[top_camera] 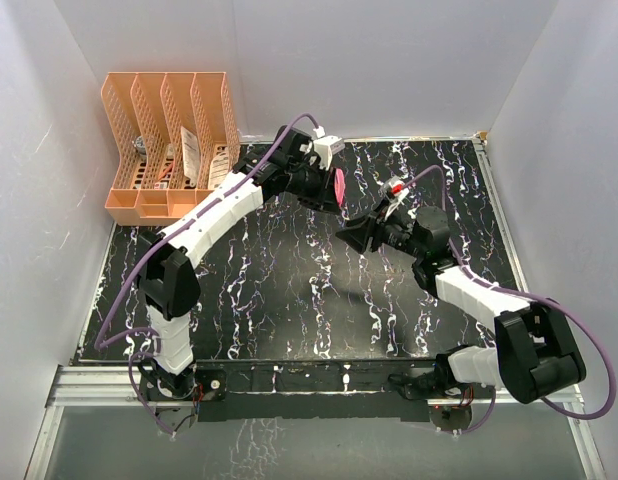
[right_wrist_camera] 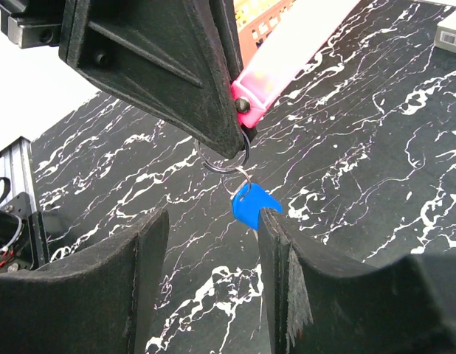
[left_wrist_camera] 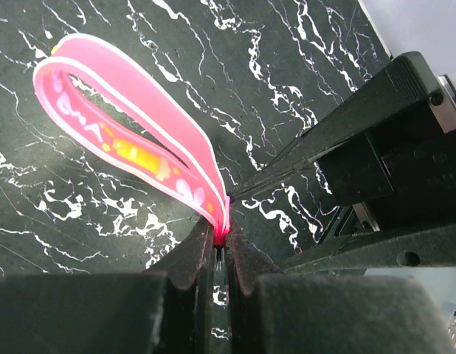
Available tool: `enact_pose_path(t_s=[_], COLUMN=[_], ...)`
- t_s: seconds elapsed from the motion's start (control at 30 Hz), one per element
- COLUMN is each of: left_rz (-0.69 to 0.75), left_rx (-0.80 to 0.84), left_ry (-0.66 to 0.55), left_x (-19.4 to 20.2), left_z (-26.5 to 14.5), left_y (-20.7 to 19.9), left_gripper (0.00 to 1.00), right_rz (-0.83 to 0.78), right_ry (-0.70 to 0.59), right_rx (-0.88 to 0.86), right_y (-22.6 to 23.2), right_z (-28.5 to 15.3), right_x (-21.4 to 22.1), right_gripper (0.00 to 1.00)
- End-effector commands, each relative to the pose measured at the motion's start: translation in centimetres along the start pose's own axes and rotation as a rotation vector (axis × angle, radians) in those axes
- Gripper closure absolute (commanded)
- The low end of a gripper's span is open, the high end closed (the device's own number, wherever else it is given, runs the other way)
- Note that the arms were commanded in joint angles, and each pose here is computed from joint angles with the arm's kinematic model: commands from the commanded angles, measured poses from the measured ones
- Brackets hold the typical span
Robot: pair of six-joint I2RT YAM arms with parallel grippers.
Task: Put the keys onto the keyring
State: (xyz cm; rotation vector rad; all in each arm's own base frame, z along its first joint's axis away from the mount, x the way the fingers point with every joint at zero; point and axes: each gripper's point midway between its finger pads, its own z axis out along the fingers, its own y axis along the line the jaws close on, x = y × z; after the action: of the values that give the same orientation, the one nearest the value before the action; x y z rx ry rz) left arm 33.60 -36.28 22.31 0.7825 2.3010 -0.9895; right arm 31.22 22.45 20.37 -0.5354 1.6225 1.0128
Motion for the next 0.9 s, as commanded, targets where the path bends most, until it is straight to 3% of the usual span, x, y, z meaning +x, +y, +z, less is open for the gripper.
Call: enact_pose_path(t_s=[0.0, 0.63, 0.87], left_rz=[-0.026, -0.052, -0.062], left_rx=[0.007, 0.036, 0.041], left_ry=[-0.01, 0.014, 0.026], left_x=[-0.8, -0.2, 0.3], left_z=[-1.2, -0.8, -0.7], left_y=[-0.8, -1.1, -1.1], left_gripper=[1.0, 1.0, 1.0], right_rz=[-0.076, -0.089, -0.097], right_ry=[-0.056, -0.045, -0.048], right_rx=[-0.006, 0.036, 0.057], right_y=[0.3, -1.3, -1.8], right_z=[1.0, 2.1, 2.1], right_x=[-2.3, -1.2, -1.3], right_gripper=[0.51, 0.64, 0.8])
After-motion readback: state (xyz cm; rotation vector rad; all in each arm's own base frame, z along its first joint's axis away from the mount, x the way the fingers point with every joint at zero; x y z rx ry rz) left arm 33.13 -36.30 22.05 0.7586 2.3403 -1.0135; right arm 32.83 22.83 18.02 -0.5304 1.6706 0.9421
